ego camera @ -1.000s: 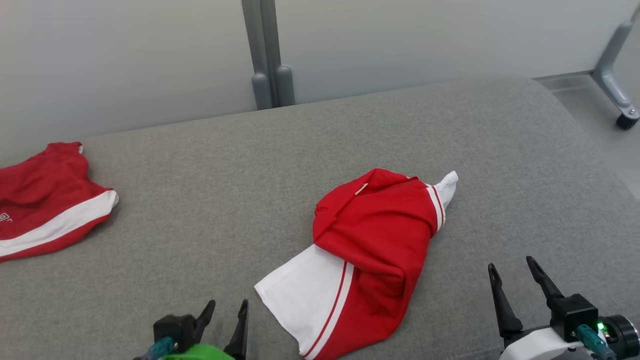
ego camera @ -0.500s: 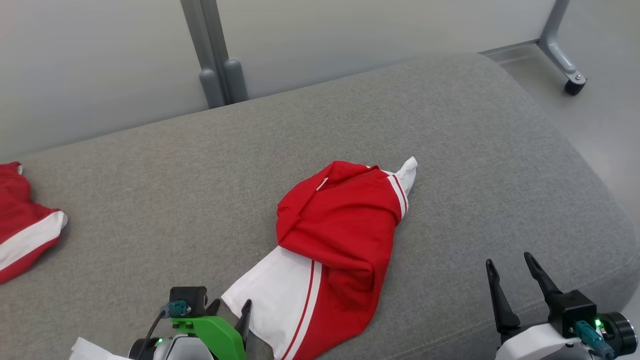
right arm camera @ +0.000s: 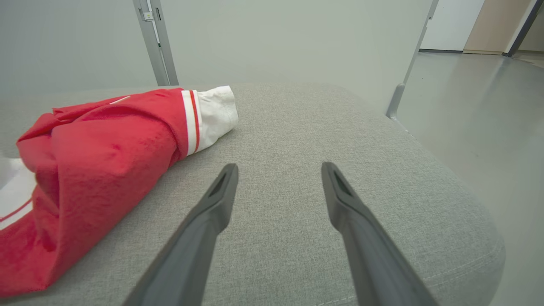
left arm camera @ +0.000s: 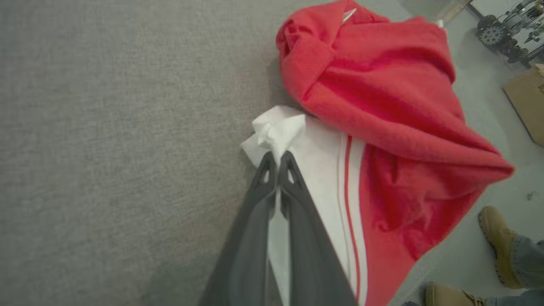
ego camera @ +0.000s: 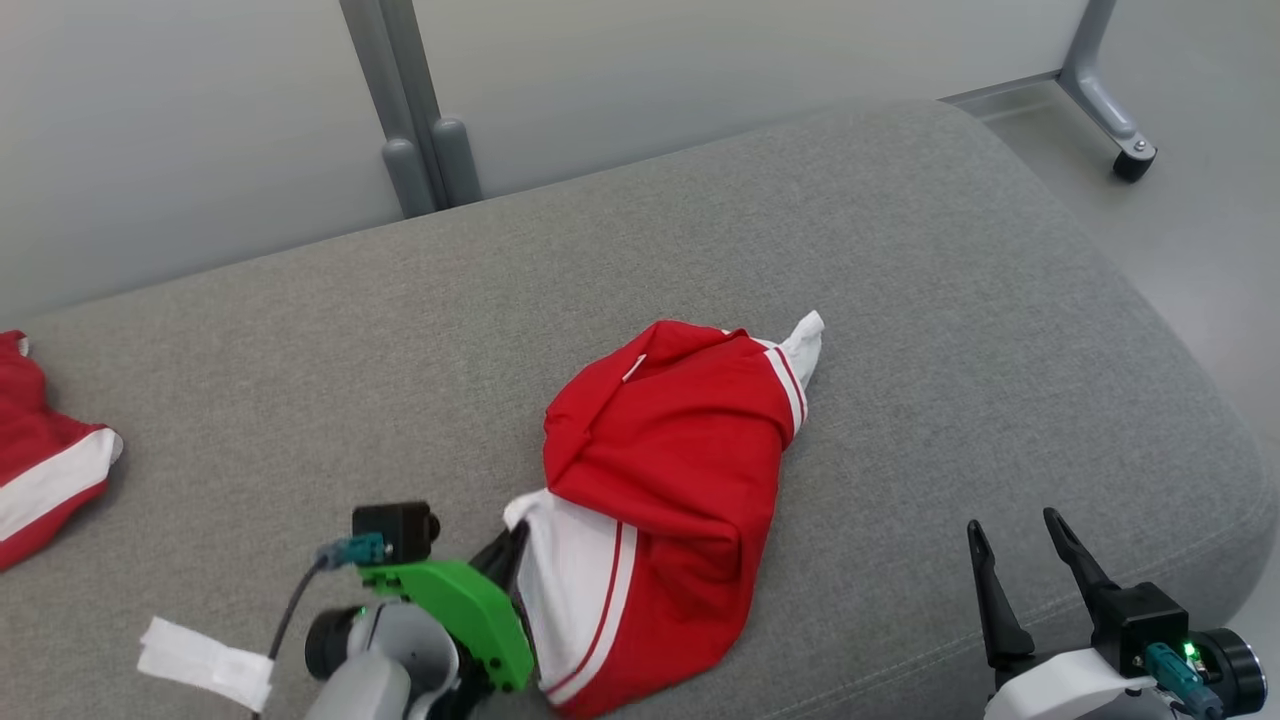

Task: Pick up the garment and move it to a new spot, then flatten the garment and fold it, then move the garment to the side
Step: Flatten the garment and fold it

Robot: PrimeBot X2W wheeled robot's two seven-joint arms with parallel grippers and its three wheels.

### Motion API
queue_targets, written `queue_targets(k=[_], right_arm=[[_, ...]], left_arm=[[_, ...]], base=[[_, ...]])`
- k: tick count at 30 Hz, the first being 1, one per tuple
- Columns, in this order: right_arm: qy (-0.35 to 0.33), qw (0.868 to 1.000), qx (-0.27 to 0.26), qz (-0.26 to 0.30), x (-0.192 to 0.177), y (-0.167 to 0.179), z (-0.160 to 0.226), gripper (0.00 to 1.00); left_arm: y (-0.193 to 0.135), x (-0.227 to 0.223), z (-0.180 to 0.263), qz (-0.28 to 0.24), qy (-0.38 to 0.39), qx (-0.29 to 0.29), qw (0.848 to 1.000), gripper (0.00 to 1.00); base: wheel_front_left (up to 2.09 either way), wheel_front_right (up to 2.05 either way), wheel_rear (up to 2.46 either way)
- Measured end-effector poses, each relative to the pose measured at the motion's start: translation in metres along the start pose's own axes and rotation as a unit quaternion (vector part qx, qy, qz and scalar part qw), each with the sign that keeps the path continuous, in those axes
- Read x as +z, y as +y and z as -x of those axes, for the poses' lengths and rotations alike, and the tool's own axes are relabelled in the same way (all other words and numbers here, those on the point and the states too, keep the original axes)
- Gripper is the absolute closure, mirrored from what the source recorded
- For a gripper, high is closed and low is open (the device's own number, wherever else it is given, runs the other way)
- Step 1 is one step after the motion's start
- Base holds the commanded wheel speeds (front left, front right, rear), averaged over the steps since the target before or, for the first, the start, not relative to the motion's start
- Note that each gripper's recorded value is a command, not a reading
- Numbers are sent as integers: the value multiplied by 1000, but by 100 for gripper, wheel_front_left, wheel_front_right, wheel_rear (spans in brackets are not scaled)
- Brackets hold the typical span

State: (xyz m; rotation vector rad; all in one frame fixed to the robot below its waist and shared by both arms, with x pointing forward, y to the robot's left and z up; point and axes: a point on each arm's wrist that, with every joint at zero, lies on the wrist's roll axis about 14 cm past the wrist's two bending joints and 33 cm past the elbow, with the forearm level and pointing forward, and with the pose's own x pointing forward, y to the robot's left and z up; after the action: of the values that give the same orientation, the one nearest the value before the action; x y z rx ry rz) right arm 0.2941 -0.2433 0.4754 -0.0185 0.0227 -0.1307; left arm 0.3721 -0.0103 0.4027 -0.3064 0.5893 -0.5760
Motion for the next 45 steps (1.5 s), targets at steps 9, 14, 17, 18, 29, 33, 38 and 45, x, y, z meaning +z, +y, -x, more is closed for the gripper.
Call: queue_targets(k=[9, 14, 17, 18, 29, 33, 38, 45], right_arm=[[-6, 1000, 10, -7, 3, 8, -3, 0], [-8, 1000, 10, -14, 3, 11, -2, 0], [-7, 1000, 6, -18, 2, 10, 0, 0], [-7, 1000, 4, -19, 2, 9, 1, 0], [-9, 999, -28, -27, 3, -7, 8, 0], [-10, 999, -41, -32, 4, -14, 10, 0], [-7, 998, -55, -41, 2, -21, 11, 0], [-4, 996, -71, -48, -1, -29, 15, 0]], left_arm=[[-20, 133, 15, -33, -152, -47, 987, 100], [-35, 211, 32, -71, -228, -55, 969, 100], [-45, 246, 40, -103, -261, -57, 958, 100], [-47, 258, 42, -114, -271, -56, 954, 100], [-77, 335, 46, -195, -329, -62, 922, 100], [-95, 360, 48, -212, -351, -77, 909, 100], [-132, 370, 44, -228, -358, -120, 897, 100], [-191, 359, 48, -248, -354, -202, 879, 100]], base=[[0, 0, 0], [0, 0, 0], [0, 0, 0], [0, 0, 0], [0, 0, 0], [0, 0, 0], [0, 0, 0], [0, 0, 0]])
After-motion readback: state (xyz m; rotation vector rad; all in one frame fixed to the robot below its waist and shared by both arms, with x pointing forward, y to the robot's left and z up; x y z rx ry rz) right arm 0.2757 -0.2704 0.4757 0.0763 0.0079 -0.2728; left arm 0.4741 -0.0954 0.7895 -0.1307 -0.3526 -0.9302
